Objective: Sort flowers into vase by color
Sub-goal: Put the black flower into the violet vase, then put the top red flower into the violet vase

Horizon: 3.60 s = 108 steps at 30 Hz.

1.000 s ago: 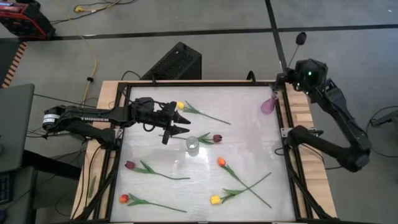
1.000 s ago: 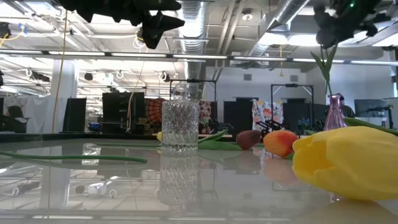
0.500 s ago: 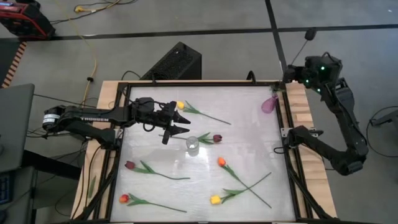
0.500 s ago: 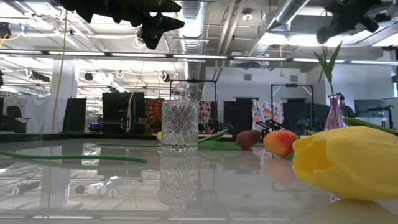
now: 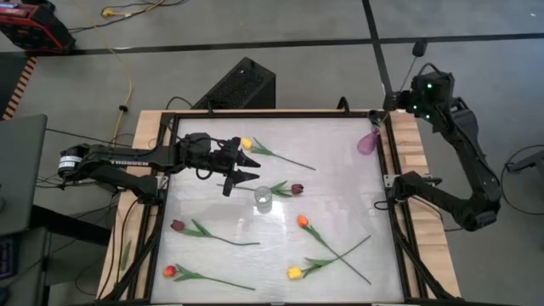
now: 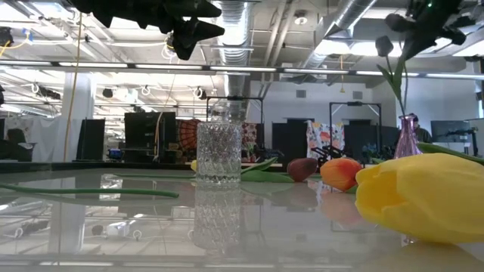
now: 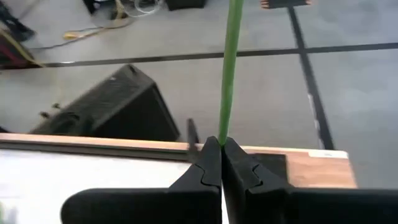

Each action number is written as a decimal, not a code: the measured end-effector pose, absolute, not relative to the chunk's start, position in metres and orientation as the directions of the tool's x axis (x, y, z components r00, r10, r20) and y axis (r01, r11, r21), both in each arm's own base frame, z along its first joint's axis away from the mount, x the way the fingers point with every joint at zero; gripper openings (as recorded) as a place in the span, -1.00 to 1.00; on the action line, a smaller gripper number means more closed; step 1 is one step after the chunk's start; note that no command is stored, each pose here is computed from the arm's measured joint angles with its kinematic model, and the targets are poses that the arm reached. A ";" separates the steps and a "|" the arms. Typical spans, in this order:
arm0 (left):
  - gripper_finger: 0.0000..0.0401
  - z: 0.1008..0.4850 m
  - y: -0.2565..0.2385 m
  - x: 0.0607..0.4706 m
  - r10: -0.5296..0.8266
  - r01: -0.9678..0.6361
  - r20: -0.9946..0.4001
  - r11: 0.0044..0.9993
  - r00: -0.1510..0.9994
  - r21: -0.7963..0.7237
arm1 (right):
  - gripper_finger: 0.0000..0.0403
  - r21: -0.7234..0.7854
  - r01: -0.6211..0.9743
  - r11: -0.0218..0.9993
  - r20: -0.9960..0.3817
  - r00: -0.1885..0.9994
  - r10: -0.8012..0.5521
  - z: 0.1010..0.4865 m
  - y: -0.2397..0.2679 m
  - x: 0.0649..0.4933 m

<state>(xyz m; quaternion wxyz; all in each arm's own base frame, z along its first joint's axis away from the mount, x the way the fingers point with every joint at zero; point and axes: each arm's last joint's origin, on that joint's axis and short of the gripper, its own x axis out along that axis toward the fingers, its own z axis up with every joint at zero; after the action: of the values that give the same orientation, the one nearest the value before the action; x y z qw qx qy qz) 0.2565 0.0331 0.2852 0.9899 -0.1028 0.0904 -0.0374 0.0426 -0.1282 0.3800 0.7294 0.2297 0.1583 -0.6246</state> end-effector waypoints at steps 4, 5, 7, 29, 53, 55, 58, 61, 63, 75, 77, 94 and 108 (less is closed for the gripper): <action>-0.16 0.285 0.033 0.256 -0.093 0.055 -0.171 0.976 0.981 -0.210 | -0.89 0.136 0.983 0.122 -0.513 0.175 -0.840 0.381 -0.127 0.045; -0.16 0.285 0.033 0.257 -0.093 0.055 -0.171 0.976 0.981 -0.210 | -0.89 0.135 0.983 0.126 -0.516 0.178 -0.838 0.380 -0.127 0.045; -0.16 0.285 0.033 0.257 -0.093 0.055 -0.171 0.976 0.981 -0.210 | -0.89 0.132 0.983 0.126 -0.525 0.177 -0.832 0.379 -0.127 0.046; -0.16 0.283 0.033 0.256 -0.094 0.052 -0.191 0.976 0.977 -0.212 | -0.89 0.117 0.986 0.117 -0.520 0.161 -0.839 0.340 -0.126 0.045; -0.16 0.283 0.034 0.256 -0.076 0.037 -0.194 0.979 0.978 -0.199 | -0.54 0.059 0.968 0.242 -0.581 0.230 -0.780 0.306 -0.117 0.056; -0.16 0.283 0.034 0.256 -0.076 0.037 -0.194 0.979 0.978 -0.199 | -0.51 0.048 0.966 0.254 -0.583 0.234 -0.778 0.306 -0.114 0.055; -0.16 0.283 0.034 0.256 -0.076 0.036 -0.195 0.979 0.978 -0.198 | -0.47 0.021 0.962 0.271 -0.584 0.232 -0.778 0.307 -0.108 0.052; -0.16 0.283 0.034 0.256 -0.076 0.038 -0.195 0.981 0.978 -0.192 | -0.44 0.008 0.960 0.279 -0.581 0.231 -0.780 0.308 -0.100 0.047; -0.16 0.283 0.034 0.256 -0.075 0.039 -0.195 0.983 0.978 -0.181 | -0.44 0.010 0.960 0.279 -0.571 0.235 -0.787 0.309 -0.096 0.045; -0.16 0.283 0.034 0.256 -0.070 0.034 -0.195 0.983 0.978 -0.180 | -0.40 0.049 0.924 0.380 -0.671 0.312 -0.673 0.320 -0.071 0.037; -0.16 0.283 0.034 0.256 -0.070 0.034 -0.195 0.983 0.978 -0.180 | -0.35 0.071 0.909 0.410 -0.697 0.339 -0.632 0.319 -0.067 0.036; -0.16 0.278 0.028 0.256 -0.092 0.045 -0.241 0.981 0.966 -0.191 | -0.11 0.415 0.671 0.614 -0.732 0.647 -0.212 0.313 -0.042 0.052; -0.16 0.273 0.013 0.256 -0.117 0.075 -0.299 0.986 0.947 -0.149 | -0.17 0.521 0.561 0.643 -0.734 0.679 0.002 0.313 -0.023 0.066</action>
<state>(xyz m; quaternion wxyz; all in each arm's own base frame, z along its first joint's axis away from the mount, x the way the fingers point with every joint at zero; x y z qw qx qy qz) 0.2556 0.0130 0.2727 0.9843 -0.0678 0.1553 -0.0487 0.0657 -0.0227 0.3130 0.8303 0.3875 0.3635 -0.1682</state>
